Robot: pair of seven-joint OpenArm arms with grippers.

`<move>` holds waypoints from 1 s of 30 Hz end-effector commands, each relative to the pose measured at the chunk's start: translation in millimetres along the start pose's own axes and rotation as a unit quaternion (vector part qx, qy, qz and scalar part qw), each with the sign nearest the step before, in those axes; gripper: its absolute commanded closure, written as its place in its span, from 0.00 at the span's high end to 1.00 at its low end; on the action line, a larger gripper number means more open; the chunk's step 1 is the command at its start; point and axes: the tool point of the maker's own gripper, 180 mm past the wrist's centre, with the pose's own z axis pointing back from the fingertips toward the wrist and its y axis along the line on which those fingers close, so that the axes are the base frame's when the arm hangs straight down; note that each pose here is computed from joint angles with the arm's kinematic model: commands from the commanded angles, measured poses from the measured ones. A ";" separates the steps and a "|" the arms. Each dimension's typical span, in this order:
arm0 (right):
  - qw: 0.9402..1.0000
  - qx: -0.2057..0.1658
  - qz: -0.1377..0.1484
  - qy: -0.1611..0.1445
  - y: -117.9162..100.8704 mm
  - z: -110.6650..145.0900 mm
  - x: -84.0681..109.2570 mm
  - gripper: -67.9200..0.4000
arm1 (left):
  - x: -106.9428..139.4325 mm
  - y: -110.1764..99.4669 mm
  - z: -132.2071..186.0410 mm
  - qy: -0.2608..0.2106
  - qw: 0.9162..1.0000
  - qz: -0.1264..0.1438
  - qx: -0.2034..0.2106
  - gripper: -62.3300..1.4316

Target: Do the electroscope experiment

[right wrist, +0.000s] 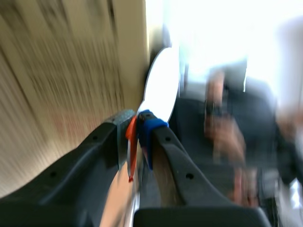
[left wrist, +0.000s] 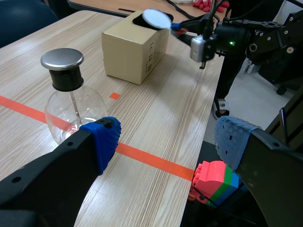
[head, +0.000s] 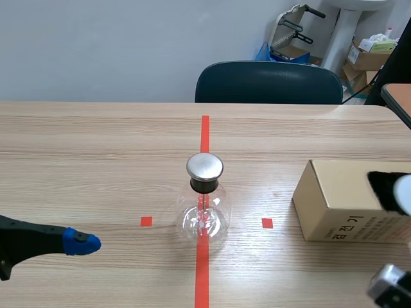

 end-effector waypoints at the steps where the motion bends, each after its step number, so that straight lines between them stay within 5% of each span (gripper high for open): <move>1: 0.999 -0.021 0.028 -0.006 -12.0 -0.7 -7.8 0.02 | 11.5 -3.8 -3.7 -0.023 1.000 0.006 -0.004 0.70; 4: 0.991 -0.021 0.037 -0.126 -12.2 1.8 34.3 0.02 | 11.5 -3.8 -3.7 -0.023 1.000 0.006 -0.004 0.70; 5: 0.988 -0.022 0.037 -0.146 -12.9 3.3 41.6 0.02 | 11.6 -3.8 -3.8 -0.023 1.000 0.006 -0.004 0.70; 6: 0.989 -0.024 0.035 -0.141 -14.0 2.8 40.7 0.02 | 11.6 -3.8 -3.8 -0.023 1.000 0.006 -0.004 0.70; 10: 0.999 -0.025 0.027 -0.009 -14.8 -1.1 -4.6 0.02 | 11.6 -3.8 -3.8 -0.023 1.000 0.006 -0.004 0.70; 11: 0.999 -0.024 0.031 -0.015 -14.4 -1.2 -2.9 0.02 | 11.6 -3.8 -3.8 -0.023 1.000 0.006 -0.004 0.70; 15: 0.988 -0.025 0.038 -0.149 -14.7 3.3 44.4 0.02 | 11.6 -3.8 -3.8 -0.023 1.000 0.006 -0.004 0.70; 16: 0.988 -0.026 0.035 -0.147 -15.0 3.2 44.4 0.02 | 11.6 -3.8 -3.8 -0.023 1.000 0.006 -0.004 0.70; 20: 0.999 -0.028 0.026 -0.019 -16.3 -1.5 0.6 0.02 | 11.6 -3.8 -3.8 -0.023 1.000 0.006 -0.004 0.70; 21: 0.999 -0.026 0.032 -0.030 -15.8 -1.6 3.7 0.02 | 11.6 -3.8 -3.8 -0.023 1.000 0.006 -0.004 0.70; 25: 0.986 -0.025 0.039 -0.160 -14.7 4.6 49.9 0.02 | 11.6 -3.8 -3.8 -0.023 1.000 0.006 -0.004 0.70; 26: 0.987 -0.026 0.036 -0.155 -14.7 4.4 49.1 0.02 | 11.6 -3.8 -3.8 -0.023 1.000 0.006 -0.004 0.70; 30: 0.999 -0.026 0.034 -0.031 -16.2 -1.5 4.9 0.02 | 11.6 -3.8 -3.8 -0.023 1.000 0.006 -0.004 0.70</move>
